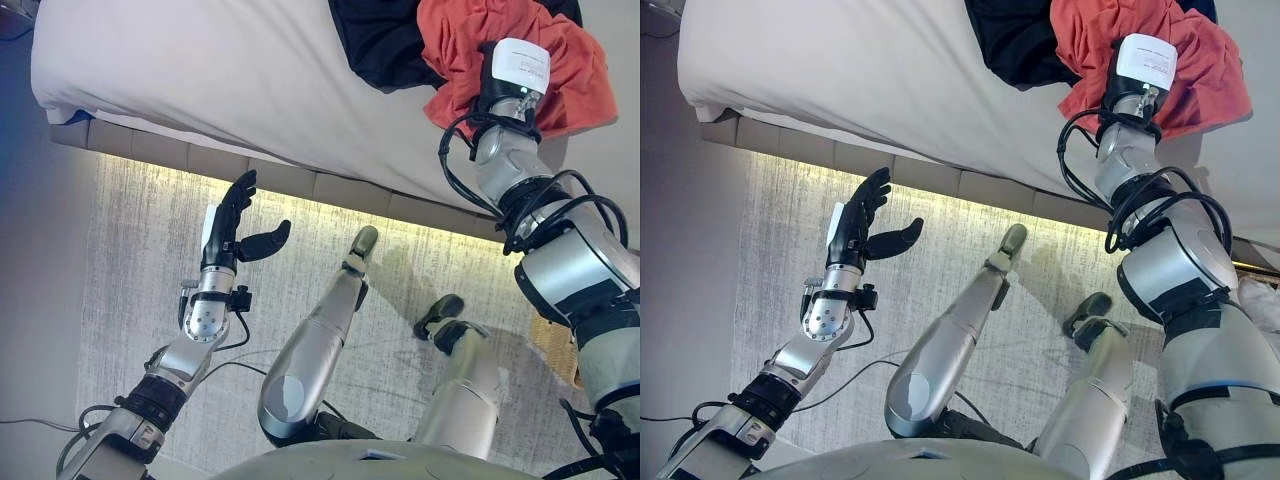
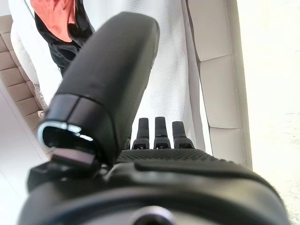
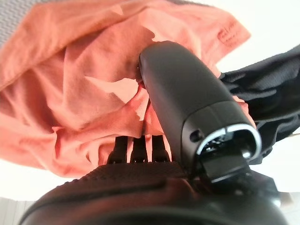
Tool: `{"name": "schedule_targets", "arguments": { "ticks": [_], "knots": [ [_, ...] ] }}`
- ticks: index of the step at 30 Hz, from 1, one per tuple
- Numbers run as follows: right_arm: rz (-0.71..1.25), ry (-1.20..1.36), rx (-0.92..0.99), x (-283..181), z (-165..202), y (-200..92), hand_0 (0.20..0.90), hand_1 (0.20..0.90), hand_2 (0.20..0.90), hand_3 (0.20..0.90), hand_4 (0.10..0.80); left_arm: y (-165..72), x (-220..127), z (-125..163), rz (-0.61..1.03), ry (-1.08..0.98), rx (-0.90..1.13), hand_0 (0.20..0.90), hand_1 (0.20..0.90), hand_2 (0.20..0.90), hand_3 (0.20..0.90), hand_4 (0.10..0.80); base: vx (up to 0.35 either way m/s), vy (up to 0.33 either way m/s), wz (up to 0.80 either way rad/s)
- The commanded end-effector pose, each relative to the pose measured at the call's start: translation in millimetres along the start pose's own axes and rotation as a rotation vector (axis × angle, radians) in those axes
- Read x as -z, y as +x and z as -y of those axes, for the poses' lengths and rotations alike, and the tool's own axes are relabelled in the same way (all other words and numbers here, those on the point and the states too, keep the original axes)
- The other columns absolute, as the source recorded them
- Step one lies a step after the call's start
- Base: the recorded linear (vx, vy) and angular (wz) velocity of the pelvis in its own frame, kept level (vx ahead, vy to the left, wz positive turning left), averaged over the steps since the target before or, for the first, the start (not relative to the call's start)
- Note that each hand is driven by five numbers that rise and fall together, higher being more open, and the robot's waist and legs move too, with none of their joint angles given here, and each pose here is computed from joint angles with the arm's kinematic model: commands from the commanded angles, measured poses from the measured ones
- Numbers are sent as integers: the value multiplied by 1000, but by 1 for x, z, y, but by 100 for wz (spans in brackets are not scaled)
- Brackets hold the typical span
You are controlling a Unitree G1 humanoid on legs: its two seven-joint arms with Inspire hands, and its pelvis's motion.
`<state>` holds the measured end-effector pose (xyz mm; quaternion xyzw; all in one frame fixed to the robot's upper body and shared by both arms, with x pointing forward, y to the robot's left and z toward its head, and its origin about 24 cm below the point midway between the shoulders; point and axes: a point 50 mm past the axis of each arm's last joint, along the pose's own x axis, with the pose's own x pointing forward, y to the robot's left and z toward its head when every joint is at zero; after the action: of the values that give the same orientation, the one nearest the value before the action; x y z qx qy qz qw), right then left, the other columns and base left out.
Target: Pick up the clothes from the bed and place them into the basket
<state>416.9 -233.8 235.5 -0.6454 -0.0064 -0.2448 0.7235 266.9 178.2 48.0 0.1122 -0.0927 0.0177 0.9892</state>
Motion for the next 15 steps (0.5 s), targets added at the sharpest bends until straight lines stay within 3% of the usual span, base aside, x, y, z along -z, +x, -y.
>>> {"name": "schedule_targets", "arguments": {
  "ticks": [1,15],
  "knots": [
    [-6,-47,53,4,23,9,300,300,300,200,100,12,-40,-17,229,-33,-50,900,900,900,900,800,-46,-45,0],
    [-44,34,128,16,24,7,300,300,300,200,100,25,-44,-24,230,-21,-103,900,900,900,900,800,-29,-32,-12]
  ]
}}
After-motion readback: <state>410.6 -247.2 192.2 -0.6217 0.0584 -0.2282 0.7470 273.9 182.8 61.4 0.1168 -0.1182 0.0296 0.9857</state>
